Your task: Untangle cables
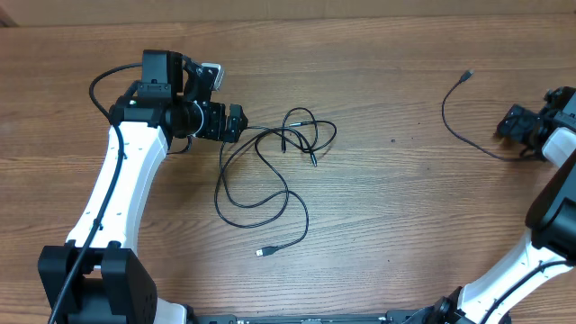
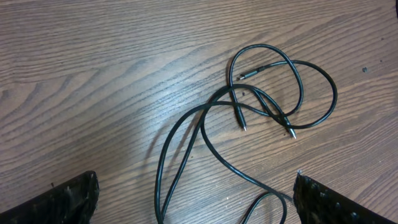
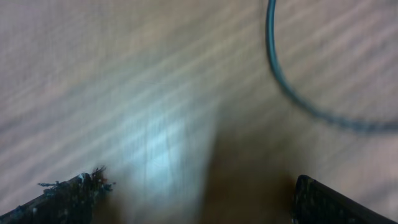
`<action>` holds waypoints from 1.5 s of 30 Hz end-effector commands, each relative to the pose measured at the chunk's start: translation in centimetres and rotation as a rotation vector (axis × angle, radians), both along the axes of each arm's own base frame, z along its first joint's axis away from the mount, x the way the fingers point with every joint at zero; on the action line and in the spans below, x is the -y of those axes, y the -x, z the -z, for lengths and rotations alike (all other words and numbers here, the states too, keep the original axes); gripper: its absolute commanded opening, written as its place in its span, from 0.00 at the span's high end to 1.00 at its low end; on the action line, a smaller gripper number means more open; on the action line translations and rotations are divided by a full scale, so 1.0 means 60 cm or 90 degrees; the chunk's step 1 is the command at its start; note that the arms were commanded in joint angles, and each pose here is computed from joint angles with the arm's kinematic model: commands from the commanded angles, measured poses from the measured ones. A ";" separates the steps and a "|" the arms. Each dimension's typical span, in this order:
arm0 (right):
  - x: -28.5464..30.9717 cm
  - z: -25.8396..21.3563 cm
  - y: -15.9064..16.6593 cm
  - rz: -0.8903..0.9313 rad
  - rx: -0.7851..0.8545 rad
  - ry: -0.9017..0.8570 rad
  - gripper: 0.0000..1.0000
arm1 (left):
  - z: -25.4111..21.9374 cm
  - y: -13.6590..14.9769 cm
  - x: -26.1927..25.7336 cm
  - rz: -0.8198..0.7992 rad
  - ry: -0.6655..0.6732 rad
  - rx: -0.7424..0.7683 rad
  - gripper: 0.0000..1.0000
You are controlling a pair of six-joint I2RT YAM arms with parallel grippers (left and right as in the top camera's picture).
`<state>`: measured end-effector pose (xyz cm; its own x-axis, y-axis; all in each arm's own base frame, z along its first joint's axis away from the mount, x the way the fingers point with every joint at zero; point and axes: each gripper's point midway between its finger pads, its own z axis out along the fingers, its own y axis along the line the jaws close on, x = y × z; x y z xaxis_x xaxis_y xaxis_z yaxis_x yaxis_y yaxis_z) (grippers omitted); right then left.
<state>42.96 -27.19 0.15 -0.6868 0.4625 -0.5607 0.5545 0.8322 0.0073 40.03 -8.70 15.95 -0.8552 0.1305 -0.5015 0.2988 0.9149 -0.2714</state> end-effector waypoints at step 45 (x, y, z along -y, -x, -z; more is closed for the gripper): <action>-0.152 -0.023 0.194 -0.018 -0.137 0.000 0.00 | -0.014 -0.008 -0.001 -0.005 -0.001 0.014 0.00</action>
<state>32.09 -17.13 1.30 -0.8074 0.4477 -0.3842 0.5017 0.8637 -0.0480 40.04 -8.68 15.96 -0.8551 0.1302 -0.5018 0.2985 0.9150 -0.2713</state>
